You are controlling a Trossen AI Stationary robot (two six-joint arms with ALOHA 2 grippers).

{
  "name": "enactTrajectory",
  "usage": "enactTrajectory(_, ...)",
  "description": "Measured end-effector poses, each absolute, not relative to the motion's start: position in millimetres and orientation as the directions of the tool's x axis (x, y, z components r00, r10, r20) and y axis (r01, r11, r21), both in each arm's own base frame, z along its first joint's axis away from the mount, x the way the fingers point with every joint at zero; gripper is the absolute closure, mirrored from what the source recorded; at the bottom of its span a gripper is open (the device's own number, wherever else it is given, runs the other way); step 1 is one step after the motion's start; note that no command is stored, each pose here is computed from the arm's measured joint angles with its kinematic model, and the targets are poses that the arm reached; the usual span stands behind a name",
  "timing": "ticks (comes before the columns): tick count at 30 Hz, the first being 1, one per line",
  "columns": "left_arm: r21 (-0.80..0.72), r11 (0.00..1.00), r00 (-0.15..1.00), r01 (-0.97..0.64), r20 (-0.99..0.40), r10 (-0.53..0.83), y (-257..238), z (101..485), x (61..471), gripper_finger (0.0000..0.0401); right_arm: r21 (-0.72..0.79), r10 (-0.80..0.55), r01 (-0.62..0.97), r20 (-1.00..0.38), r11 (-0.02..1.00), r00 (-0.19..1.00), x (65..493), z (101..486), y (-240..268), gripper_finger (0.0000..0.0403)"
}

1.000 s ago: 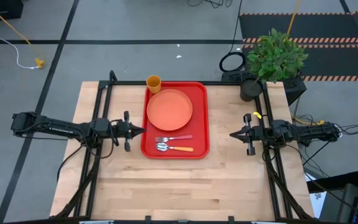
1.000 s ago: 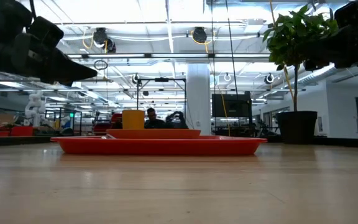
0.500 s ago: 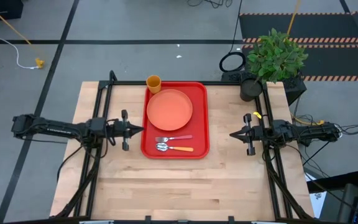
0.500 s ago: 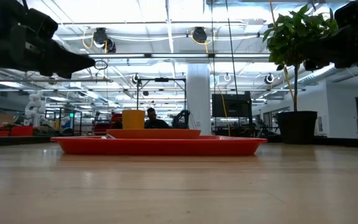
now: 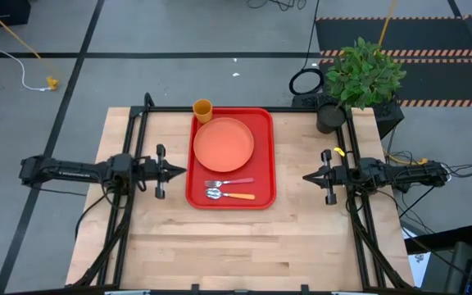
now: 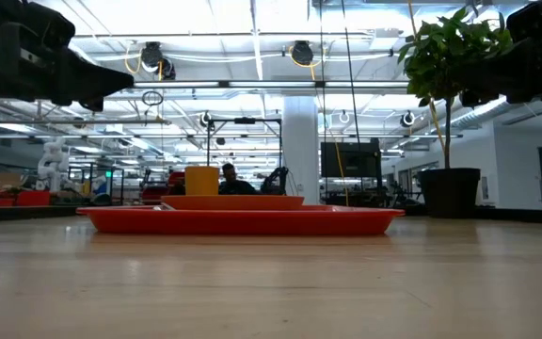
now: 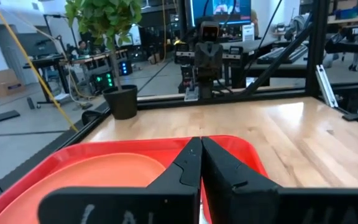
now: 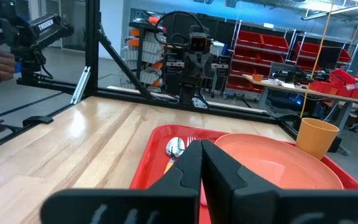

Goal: Pick and place plate/cup/fork/spoon on tray
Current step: Return to Home Position

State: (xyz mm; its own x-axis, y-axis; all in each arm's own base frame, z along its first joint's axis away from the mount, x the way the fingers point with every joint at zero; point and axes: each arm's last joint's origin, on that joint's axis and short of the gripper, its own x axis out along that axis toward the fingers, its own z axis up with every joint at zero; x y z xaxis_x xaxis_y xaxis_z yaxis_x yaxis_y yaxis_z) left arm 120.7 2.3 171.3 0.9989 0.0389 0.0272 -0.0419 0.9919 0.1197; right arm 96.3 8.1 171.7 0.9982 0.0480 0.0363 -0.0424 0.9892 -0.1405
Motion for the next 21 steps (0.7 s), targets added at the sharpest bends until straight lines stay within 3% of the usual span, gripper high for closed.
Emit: enactTrajectory(21,0.086,0.996,0.999,0.0,-0.044,0.004,1.1,163.9,107.0,0.0396,-0.14,0.048,-0.043,0.036,0.989,0.998,96.3,171.7,8.1,0.0403)
